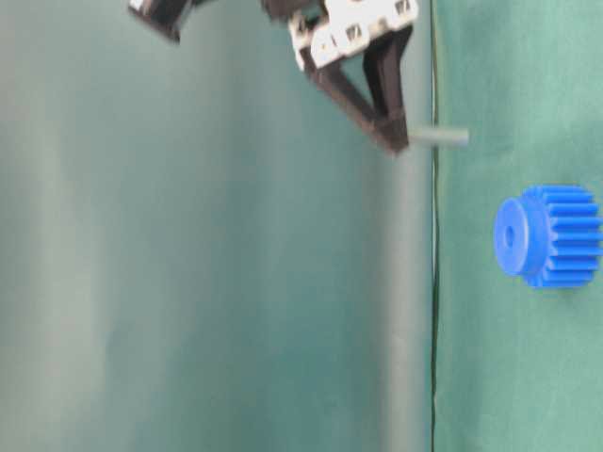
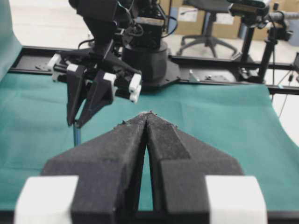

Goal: Insert the shaft placed at a random location into the center hole of the small gear at another random location.
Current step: 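Carry the held shaft left to above the blue gear's center hole, then align and lower the shaft with the right gripper into the gear hole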

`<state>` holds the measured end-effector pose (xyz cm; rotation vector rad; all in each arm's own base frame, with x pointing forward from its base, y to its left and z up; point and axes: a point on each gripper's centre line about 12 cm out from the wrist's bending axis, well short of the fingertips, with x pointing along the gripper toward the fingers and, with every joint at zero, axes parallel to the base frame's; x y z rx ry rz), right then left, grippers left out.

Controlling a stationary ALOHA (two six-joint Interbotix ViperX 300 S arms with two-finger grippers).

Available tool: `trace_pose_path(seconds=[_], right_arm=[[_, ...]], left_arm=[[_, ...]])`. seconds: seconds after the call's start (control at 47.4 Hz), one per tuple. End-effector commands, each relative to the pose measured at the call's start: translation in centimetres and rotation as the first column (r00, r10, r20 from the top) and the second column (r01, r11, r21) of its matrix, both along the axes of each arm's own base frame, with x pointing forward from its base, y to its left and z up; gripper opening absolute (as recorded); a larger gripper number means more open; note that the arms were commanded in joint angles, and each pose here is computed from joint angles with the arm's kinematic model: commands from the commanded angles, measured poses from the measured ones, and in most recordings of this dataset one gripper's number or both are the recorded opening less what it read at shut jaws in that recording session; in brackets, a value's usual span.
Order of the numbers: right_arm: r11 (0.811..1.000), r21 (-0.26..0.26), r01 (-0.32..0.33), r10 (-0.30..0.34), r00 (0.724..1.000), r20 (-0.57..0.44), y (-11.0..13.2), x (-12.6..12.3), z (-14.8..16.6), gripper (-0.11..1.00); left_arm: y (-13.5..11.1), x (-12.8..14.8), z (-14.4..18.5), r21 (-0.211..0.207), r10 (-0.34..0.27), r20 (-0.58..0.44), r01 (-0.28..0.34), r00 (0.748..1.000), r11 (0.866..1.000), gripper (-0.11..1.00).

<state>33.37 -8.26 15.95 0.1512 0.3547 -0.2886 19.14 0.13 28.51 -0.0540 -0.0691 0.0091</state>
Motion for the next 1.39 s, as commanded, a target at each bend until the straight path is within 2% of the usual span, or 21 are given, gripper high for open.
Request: trace_pose_path(seconds=[0.0,0.169,0.316,0.675,0.97,1.371], right_arm=[[0.999,-0.022,-0.029,0.030,0.998,0.055,0.3,2.4,1.6,0.17],[0.997,-0.035,-0.068,0.070,0.995,0.070,1.0,5.3,2.1,0.17],[0.996,-0.030,-0.090,0.092,0.994,0.058,1.6,6.7,2.2,0.17],[0.995,-0.022,-0.098,0.099,0.995,0.031,1.9,6.7,1.8,0.17],[0.995,-0.008,-0.095,0.095,0.995,-0.011,1.8,7.0,0.0,0.17],[0.995,-0.007,-0.095,0.095,0.995,-0.013,1.8,7.0,-0.1,0.17]], left_arm=[[0.0,0.2,0.3,0.000,-0.001,0.009,0.001,1.000,1.000,0.00],[0.0,0.2,0.3,-0.001,-0.001,0.011,0.001,1.000,1.000,0.00],[0.0,0.2,0.3,-0.001,-0.001,0.011,0.001,1.000,1.000,0.00],[0.0,0.1,0.3,0.000,-0.001,0.011,0.001,1.000,1.000,0.00],[0.0,0.1,0.3,0.000,-0.001,0.012,0.001,1.000,1.000,0.00],[0.0,0.1,0.3,-0.001,-0.001,0.012,0.001,1.000,1.000,0.00]])
